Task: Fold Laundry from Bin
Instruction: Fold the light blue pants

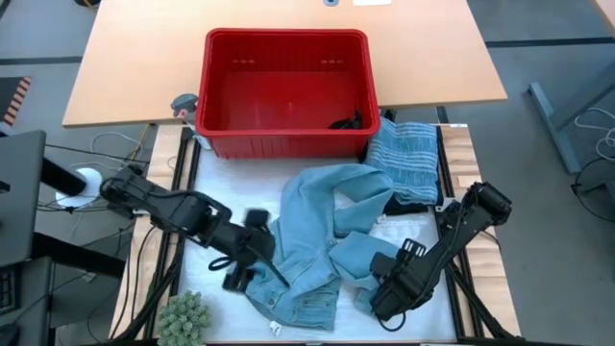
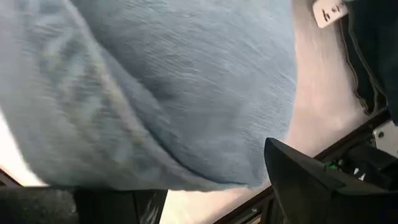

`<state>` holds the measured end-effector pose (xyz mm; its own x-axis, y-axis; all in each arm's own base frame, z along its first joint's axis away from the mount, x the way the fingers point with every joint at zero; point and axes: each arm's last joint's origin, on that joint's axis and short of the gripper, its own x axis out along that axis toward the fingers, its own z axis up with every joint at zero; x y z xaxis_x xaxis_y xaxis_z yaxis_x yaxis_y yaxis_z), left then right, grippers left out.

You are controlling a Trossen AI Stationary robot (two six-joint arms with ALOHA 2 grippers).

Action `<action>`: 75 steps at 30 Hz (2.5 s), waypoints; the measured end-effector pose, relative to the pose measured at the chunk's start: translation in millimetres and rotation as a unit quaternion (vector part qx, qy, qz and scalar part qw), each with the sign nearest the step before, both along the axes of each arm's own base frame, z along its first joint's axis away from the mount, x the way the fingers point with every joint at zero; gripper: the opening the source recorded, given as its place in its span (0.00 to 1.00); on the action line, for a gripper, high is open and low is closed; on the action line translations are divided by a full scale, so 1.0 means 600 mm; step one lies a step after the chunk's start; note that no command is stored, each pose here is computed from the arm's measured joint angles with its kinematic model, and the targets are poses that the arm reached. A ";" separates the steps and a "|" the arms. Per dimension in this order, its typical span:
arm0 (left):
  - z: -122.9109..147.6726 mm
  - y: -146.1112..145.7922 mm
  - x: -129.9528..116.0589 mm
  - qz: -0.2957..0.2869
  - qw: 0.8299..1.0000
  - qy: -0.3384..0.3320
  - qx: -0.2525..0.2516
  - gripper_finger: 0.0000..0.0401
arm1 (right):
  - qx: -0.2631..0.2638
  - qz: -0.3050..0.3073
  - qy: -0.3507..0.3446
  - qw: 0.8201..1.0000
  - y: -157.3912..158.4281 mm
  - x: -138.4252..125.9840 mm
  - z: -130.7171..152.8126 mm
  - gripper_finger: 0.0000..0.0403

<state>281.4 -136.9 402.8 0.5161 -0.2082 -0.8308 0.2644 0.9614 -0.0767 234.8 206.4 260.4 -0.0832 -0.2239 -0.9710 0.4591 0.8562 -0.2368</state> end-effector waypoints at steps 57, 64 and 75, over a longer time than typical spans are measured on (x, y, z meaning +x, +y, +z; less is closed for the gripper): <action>-0.343 0.062 -0.126 0.333 0.911 0.237 -0.052 0.02 | -0.006 0.032 -0.066 0.997 0.025 -0.004 -0.002 0.69; -0.272 0.145 -0.116 0.332 0.907 0.234 0.112 0.01 | 0.004 0.017 -0.083 0.996 0.014 0.016 -0.003 0.69; -0.212 0.287 -0.118 0.374 0.856 0.253 0.251 0.09 | 0.008 0.008 -0.090 0.996 -0.001 0.033 -0.003 0.69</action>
